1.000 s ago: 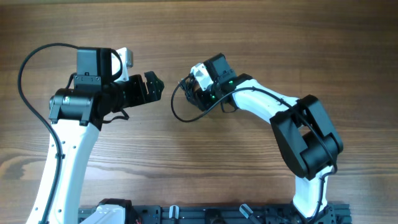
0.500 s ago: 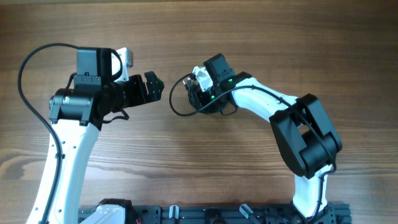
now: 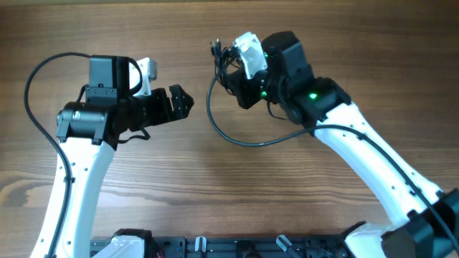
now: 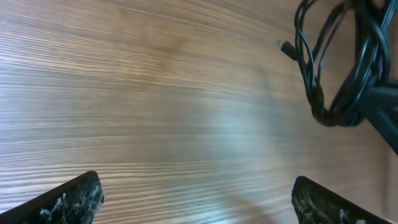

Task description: Untangle cables

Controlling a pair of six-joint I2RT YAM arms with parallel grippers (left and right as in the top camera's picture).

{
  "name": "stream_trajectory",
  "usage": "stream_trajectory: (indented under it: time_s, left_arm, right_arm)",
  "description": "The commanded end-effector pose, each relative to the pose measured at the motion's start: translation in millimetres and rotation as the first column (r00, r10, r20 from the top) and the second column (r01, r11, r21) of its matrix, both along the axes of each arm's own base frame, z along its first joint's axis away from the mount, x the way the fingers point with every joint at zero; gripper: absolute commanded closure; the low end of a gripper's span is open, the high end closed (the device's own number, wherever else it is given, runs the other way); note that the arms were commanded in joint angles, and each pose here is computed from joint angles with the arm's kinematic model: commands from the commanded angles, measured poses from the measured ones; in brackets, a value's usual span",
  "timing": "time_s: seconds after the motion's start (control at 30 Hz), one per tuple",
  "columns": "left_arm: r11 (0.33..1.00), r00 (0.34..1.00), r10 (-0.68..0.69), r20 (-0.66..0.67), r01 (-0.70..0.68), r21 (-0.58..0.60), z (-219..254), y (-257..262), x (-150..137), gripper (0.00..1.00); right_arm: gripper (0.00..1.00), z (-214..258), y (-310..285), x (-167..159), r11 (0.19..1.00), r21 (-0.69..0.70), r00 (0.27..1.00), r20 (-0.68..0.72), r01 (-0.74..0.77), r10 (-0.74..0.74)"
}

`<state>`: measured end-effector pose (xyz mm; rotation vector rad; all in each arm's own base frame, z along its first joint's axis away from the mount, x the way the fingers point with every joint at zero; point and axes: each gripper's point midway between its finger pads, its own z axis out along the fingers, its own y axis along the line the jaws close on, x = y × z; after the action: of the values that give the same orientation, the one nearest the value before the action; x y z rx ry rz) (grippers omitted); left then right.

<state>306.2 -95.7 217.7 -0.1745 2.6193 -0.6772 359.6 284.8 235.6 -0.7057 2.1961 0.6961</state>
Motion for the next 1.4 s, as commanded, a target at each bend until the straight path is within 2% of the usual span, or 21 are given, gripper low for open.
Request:
stream_trajectory:
  time_s: [0.0,0.13,0.23,0.43,0.53,0.67,0.8,1.0,1.13,1.3,1.37]
  left_arm:
    - [0.97,0.991,-0.124,0.042,0.13,-0.207,26,-37,-4,0.0]
    - [0.926,0.973,-0.192,0.132,0.224,-0.303,49,-55,-1,0.0]
    - [0.921,0.961,-0.194,0.198,0.248,-0.299,58,-57,8,0.0]
    - [0.919,0.939,-0.177,0.293,0.265,-0.292,73,-58,24,0.0]
    - [0.92,0.933,-0.175,0.314,0.269,-0.286,76,-58,27,0.0]
    - [0.921,0.933,-0.173,0.316,0.267,-0.284,77,-58,28,0.0]
    - [0.92,0.929,-0.177,0.325,0.273,-0.281,78,-60,28,0.0]
    - [0.928,0.922,-0.201,0.331,0.288,-0.238,74,-74,27,0.0]
    - [0.94,0.93,-0.213,0.3,0.279,-0.195,62,-82,25,0.0]
    - [0.97,0.961,-0.185,0.204,0.212,-0.119,33,-75,25,0.0]
    - [0.982,0.974,-0.16,0.161,0.175,-0.078,19,-68,27,0.0]
  right_arm:
    - [0.96,24,-6,2,0.997,0.043,0.998,0.027,0.061,-0.062]
    - [0.96,37,-4,-5,0.996,0.078,0.999,0.037,0.032,-0.035]
    - [0.96,45,-1,-12,0.994,0.105,0.999,0.038,-0.003,-0.001]
    - [0.96,84,16,-49,0.952,0.241,0.982,0.066,-0.187,0.176]
    - [0.96,100,13,-55,0.943,0.28,0.983,0.076,-0.179,0.164]
    - [0.96,115,11,-66,0.929,0.303,0.977,0.103,-0.211,0.188]
    - [0.96,118,14,-74,0.915,0.335,0.974,0.072,-0.226,0.214]
    - [0.96,134,23,-94,0.849,0.438,0.949,0.027,-0.294,0.315]
    - [0.96,170,28,-105,0.768,0.533,0.926,0.088,-0.356,0.368]
    - [0.95,211,17,-115,0.722,0.564,0.915,0.217,-0.401,0.339]
    - [0.87,220,6,-113,0.729,0.564,0.922,0.243,-0.387,0.301]
